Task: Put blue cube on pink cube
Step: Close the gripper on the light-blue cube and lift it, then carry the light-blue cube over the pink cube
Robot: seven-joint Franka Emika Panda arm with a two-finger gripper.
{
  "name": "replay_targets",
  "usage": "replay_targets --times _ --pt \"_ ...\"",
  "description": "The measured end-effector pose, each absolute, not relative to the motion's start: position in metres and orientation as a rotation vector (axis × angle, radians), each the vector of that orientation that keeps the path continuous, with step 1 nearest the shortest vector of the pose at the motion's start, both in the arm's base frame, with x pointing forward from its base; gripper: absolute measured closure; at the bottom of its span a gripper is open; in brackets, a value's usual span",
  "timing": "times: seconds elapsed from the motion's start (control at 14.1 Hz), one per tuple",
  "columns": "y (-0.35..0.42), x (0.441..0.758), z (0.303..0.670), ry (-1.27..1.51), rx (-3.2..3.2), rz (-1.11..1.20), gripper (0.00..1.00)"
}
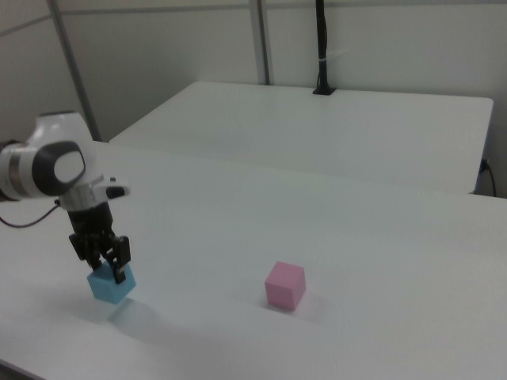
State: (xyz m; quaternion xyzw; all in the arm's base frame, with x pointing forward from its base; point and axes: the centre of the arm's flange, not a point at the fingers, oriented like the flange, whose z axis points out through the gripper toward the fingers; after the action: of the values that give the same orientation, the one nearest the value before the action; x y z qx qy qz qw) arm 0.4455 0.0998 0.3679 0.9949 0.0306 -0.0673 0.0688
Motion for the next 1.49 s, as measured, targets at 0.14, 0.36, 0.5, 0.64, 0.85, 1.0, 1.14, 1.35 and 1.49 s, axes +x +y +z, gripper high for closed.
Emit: replay_targets --times 0.14,0.36,0.5,0.64,0.85,1.0,1.14,1.35,1.49 --pt "0.100 0.453 0.410 0.081 2.992 -0.192 0.42" --pt "0.102 0.463 0.472 0.053 3.004 -0.165 0.42" --pt "0.106 0.469 0.530 0.025 3.039 -0.142 0.42" --pt "0.108 0.470 0.581 0.012 3.067 -0.102 0.42" --pt "0.108 0.477 0.598 0.069 3.078 -0.059 0.42" --pt "0.092 0.494 0.598 0.113 3.082 -0.062 0.42" --pt "0.052 0.521 0.599 0.117 3.087 -0.059 0.42" --pt "-0.015 0.557 0.598 0.078 3.084 -0.048 0.43" --pt "-0.049 0.577 0.588 0.051 3.079 -0.066 0.43"
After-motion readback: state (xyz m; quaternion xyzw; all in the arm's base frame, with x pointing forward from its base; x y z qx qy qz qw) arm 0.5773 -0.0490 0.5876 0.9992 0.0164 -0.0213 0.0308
